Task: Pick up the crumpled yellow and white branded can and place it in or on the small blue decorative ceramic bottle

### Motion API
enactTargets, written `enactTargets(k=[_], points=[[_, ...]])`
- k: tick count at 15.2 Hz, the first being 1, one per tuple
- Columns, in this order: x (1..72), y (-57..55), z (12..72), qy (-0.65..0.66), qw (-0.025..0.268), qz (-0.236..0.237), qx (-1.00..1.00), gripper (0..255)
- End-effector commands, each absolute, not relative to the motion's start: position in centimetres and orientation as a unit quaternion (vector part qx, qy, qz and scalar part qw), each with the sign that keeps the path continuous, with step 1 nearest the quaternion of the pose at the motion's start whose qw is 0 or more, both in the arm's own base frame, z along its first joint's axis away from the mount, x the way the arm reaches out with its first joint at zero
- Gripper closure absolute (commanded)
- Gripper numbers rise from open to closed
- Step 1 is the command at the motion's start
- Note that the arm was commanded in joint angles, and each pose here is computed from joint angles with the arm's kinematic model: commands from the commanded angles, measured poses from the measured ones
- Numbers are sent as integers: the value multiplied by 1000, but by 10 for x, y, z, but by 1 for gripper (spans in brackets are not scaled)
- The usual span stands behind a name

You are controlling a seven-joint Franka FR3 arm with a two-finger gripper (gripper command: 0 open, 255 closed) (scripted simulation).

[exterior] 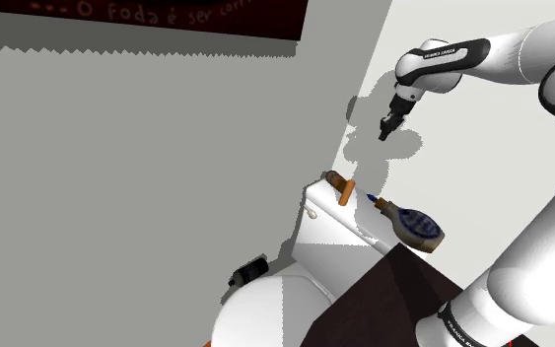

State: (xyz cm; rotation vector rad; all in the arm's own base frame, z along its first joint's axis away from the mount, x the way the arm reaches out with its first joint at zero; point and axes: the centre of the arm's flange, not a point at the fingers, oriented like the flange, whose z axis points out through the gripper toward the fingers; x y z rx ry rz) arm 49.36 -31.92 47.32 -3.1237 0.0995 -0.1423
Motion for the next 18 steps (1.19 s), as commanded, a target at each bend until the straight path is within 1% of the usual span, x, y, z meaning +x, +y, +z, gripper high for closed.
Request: enactTargets(k=[1,2,18], points=[[494,-319,473,32,7,-45,-998,255],[494,-319,473,32,7,-45,-998,0],[585,-306,279,53,-2,-11,-999,0]])
